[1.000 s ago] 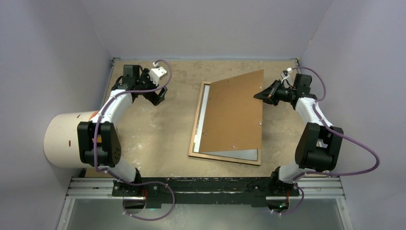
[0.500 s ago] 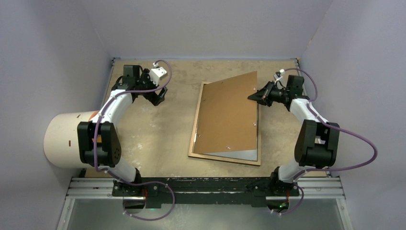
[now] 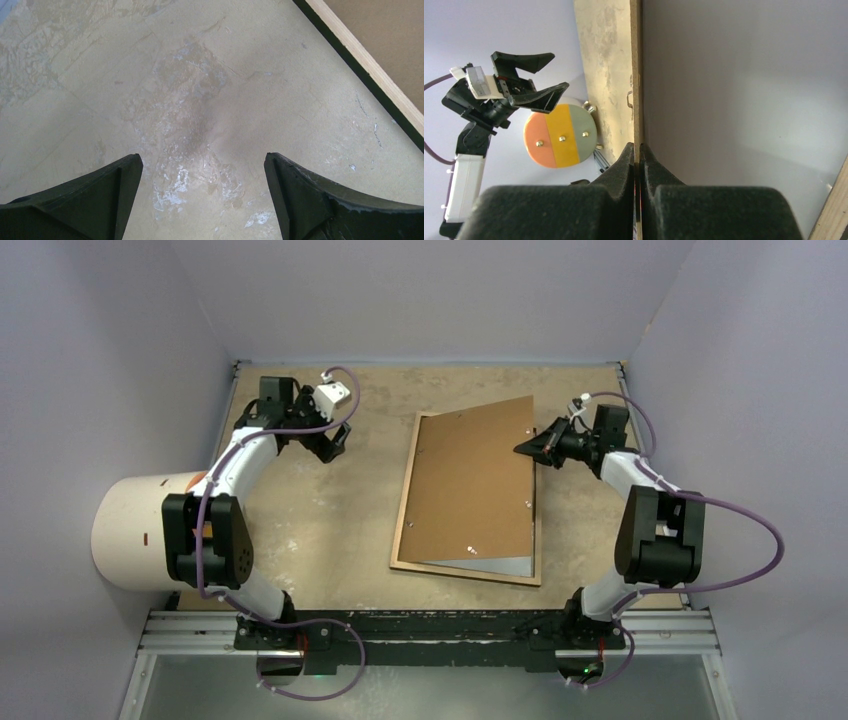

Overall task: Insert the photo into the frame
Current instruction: Turn over the photo frame item on the photo frame.

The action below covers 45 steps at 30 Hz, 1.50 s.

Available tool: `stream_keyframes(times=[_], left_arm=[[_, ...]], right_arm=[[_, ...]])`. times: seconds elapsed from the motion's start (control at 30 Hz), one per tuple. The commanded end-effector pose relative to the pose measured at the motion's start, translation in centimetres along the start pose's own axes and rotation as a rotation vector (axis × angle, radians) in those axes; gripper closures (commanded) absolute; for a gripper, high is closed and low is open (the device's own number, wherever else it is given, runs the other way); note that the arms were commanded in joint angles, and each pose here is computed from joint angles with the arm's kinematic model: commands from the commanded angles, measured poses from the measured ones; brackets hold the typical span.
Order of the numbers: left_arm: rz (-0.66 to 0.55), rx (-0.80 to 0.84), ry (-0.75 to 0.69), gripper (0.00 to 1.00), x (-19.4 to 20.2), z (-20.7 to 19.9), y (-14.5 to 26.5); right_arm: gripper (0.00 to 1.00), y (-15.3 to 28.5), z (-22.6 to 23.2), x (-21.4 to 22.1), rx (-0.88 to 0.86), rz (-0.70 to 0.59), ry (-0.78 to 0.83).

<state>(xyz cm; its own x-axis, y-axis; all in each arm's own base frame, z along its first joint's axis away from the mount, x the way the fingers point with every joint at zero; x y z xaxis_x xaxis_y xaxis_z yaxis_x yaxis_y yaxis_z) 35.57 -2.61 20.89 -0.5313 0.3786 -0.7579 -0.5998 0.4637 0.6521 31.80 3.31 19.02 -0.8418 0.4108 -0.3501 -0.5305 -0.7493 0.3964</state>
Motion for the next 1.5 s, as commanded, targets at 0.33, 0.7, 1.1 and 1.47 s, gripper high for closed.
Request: stream_keyframes(times=[0.33,0.7,1.1,1.47], left_arm=[[0.051,0.049,-0.011,0.00,1.8,-0.7,-1.3],[0.177,0.105,-0.040,0.00,6.6,-2.2,-4.2],[0.239,0.135,-0.039,0.05,8.7,-3.2,-6.2],[0.232,0.132,-0.050,0.05,8.5,-3.3,-5.9]], right_arm=[[1.00,-5.3,0.9,3.1,-0.040,-0.004,-0.035],[1.00,-8.6,0.5,4.1,-0.012,0.069,-0.016],[0.76,-10.1,-0.8,4.8,0.090,0.121,-0.011],[0.59,-11.6,-0.5,5.4,0.233,0.183,0.074]])
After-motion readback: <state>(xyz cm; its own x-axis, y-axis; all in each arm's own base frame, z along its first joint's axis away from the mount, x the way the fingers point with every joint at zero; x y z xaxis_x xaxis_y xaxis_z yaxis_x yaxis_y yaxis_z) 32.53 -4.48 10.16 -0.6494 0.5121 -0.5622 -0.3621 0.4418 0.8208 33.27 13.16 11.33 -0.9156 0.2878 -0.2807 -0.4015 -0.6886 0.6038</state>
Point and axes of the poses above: each gripper's point midway between its finger pads, its own y axis back along the fingers, its own z axis along the line the jaws close on, x = y × z, the point moved 10 cm from there along y, back along the fingers, and after that the axes turned 12 degrees about y, right-handed, at the moved point
